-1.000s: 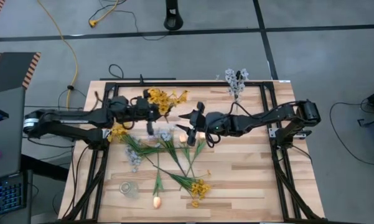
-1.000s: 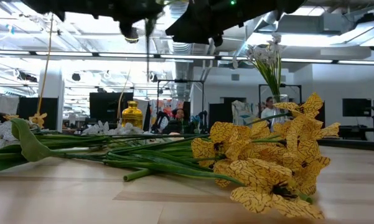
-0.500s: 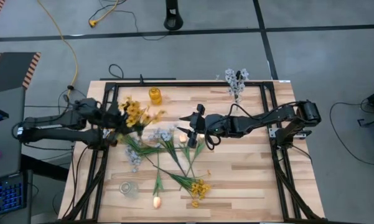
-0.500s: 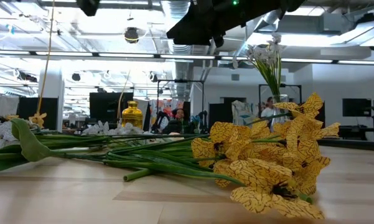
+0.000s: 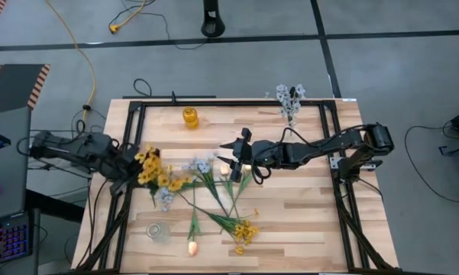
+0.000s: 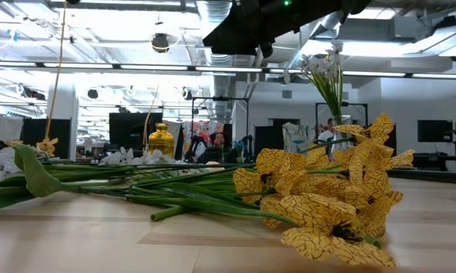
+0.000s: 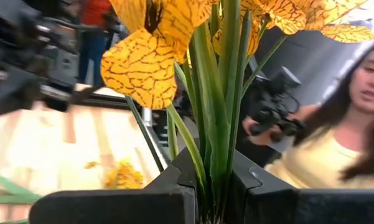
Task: Sort flowers into vase by color
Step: Put the middle yellow flowers into the bottom transparent vase
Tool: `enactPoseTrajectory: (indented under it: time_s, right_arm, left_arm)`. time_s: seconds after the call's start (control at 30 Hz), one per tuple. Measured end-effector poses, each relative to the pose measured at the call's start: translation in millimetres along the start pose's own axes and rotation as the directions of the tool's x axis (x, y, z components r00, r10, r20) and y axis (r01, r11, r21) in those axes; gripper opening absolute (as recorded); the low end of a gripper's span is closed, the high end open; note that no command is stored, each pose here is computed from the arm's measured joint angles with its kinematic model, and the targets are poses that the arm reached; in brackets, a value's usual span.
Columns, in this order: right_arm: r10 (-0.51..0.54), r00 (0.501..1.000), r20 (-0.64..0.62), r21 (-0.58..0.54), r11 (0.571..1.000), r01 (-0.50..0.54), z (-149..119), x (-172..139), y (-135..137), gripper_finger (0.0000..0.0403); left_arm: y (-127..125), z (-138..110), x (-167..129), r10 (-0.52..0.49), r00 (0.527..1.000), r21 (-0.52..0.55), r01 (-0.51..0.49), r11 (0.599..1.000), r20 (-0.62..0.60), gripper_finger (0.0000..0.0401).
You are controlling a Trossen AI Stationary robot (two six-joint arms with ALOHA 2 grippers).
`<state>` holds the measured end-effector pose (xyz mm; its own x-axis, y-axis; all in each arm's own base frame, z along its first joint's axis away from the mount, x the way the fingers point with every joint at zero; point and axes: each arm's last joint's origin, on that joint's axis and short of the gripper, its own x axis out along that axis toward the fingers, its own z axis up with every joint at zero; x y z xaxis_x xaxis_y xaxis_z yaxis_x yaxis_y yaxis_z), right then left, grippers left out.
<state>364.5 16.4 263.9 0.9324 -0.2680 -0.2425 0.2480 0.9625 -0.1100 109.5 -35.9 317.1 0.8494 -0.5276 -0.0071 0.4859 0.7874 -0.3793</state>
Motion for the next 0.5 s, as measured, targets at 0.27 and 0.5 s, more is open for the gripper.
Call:
enactPoseTrajectory:
  time_s: [0.27,0.5]
  right_arm:
    - [-0.001,1.000,0.000,0.000,1.000,0.001,0,0,0,0.0214]
    - [-0.001,1.000,0.000,0.000,1.000,0.001,0,0,0,0.0214]
  left_arm:
    - [-15,-7,6,0.007,1.000,-0.009,-0.007,1.000,-0.006,0.0018]
    - [-27,-16,21,0.052,0.998,-0.043,-0.053,0.998,-0.023,0.0018]
